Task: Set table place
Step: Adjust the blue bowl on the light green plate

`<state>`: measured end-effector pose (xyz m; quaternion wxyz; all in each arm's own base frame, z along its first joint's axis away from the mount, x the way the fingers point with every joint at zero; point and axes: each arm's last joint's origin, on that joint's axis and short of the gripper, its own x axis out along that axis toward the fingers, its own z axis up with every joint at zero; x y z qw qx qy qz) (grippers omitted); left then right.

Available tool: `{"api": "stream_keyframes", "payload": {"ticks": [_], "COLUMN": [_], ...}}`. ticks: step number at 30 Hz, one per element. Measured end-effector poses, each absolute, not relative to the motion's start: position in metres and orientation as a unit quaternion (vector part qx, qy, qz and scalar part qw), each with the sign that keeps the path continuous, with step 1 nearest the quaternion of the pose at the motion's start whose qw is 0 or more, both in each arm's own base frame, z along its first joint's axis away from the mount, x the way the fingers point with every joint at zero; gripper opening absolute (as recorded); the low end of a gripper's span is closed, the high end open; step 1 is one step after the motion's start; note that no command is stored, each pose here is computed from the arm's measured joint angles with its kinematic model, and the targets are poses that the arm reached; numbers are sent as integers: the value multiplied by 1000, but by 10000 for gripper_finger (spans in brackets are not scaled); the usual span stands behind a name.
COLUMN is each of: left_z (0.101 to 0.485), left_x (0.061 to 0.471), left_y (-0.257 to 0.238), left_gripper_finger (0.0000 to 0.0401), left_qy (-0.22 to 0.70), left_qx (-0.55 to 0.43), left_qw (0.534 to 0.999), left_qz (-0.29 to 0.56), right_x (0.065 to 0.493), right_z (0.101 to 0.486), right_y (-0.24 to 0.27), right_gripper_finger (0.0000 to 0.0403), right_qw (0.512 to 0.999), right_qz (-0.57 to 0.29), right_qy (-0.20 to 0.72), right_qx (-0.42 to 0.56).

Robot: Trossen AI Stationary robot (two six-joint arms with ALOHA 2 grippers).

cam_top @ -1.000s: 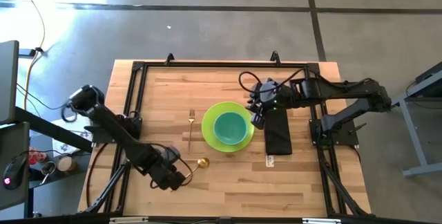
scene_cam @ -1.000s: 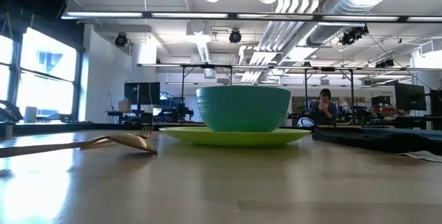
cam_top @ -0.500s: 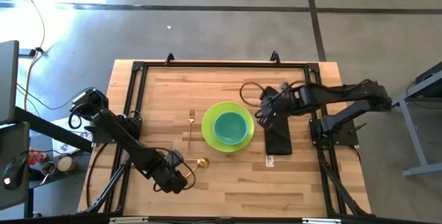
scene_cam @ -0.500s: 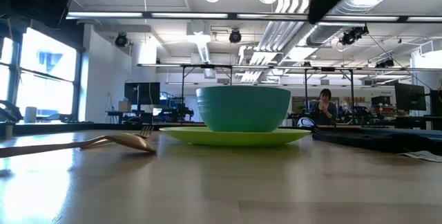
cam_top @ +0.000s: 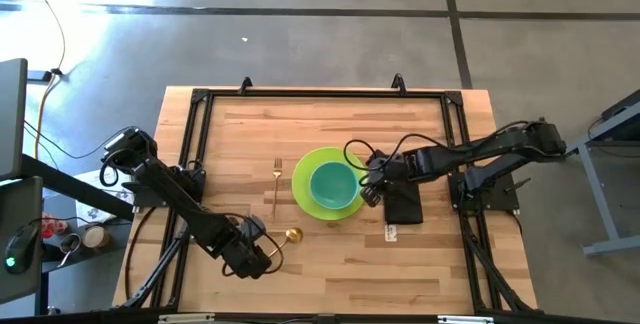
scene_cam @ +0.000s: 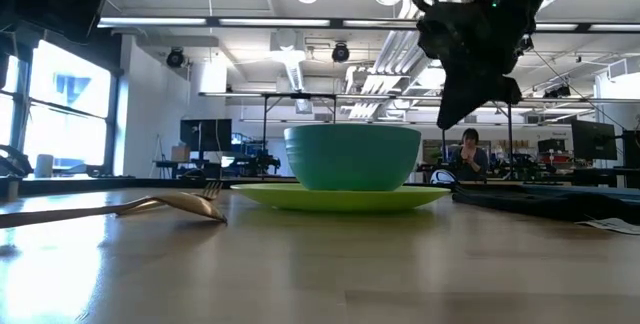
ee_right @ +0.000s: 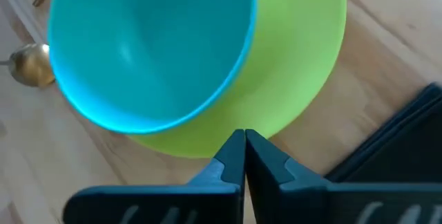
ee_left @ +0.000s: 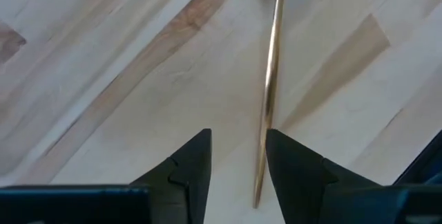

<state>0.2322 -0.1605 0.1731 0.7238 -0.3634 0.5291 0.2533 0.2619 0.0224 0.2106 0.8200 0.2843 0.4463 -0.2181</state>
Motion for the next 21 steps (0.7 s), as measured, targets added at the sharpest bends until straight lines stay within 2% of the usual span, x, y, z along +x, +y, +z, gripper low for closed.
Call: {"api": "stream_keyframes", "payload": {"ticks": [8, 16, 21], "left_z": [172, 172, 172], "left_x": [229, 229, 229], "left_y": [-158, -158, -158], "left_gripper_finger": [127, 127, 127], "left_qy": [538, 538, 538], "left_qx": [-351, -352, -353], "left_qw": [719, 719, 719], "left_qz": [264, 265, 265], "right_x": [268, 280, 285], "right_z": [202, 179, 177], "right_y": [26, 37, 38], "right_gripper_finger": [0, 0, 0], "right_qw": [829, 813, 818], "right_qz": [-204, -180, -173], "right_qy": [416, 450, 440], "right_qx": [313, 323, 328]}}
